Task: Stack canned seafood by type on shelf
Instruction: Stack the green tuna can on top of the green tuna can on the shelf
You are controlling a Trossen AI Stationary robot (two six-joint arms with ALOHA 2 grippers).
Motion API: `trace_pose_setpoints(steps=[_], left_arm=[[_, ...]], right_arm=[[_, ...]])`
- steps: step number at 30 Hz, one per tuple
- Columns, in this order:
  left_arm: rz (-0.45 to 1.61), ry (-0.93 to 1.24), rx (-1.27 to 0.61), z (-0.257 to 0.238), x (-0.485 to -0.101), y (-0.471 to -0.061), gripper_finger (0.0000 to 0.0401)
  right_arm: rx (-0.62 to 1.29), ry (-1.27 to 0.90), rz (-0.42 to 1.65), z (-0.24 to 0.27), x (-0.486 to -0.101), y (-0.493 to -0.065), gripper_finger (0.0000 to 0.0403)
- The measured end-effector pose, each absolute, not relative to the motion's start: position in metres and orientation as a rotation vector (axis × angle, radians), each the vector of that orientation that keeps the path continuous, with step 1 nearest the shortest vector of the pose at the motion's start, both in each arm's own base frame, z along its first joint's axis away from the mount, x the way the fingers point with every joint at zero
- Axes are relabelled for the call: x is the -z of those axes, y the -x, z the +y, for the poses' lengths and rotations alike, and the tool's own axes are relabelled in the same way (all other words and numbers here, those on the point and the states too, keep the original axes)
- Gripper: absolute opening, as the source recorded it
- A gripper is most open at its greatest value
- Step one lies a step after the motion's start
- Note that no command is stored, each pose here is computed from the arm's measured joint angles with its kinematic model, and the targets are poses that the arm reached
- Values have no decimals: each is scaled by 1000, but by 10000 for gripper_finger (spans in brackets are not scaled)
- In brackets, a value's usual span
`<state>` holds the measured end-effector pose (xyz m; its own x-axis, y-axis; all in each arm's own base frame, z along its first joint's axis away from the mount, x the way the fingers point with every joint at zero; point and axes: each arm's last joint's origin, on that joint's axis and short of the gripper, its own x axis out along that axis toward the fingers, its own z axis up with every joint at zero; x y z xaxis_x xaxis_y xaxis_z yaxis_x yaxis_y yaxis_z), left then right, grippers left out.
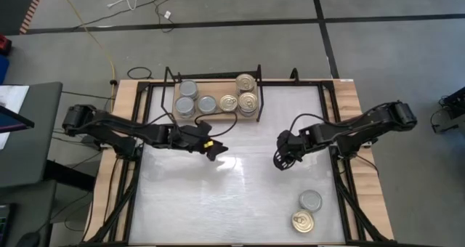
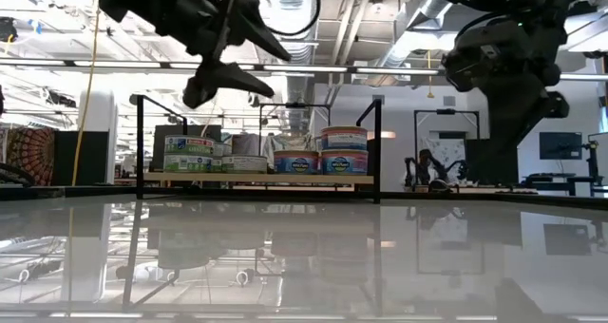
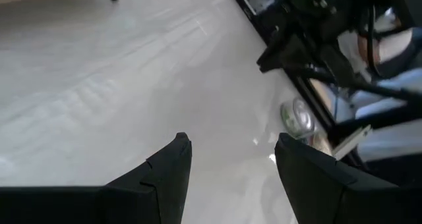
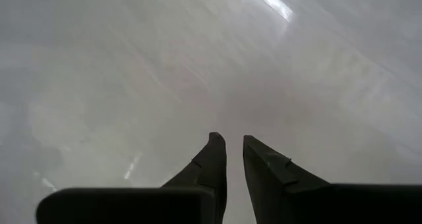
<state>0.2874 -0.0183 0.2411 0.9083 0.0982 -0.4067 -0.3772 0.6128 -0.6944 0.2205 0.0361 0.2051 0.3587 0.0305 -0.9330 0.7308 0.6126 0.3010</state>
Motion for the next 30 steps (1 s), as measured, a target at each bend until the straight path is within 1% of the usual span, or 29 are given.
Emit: trace_pose_setpoints(steps=[3, 7, 11, 18, 24, 30], left_arm=[[353, 819, -278, -18, -248, -280, 209], [344, 760, -297, -16, -259, -267, 209], [345, 711, -286, -15, -269, -255, 209], [371, 667, -296, -14, -273, -245, 209], [399, 675, -300, -14, -270, -244, 209], [394, 673, -307, -13, -271, -244, 209]], right_arm=[[552, -816, 1171, 41, -211, -217, 75], [575, -830, 1208, 53, -224, -213, 60], [592, -885, 1220, 72, -231, -208, 45], [635, -974, 1253, 109, -229, -191, 22], [711, -1076, 1322, 137, -227, -171, 23], [819, -1116, 1423, 163, -210, -163, 22]])
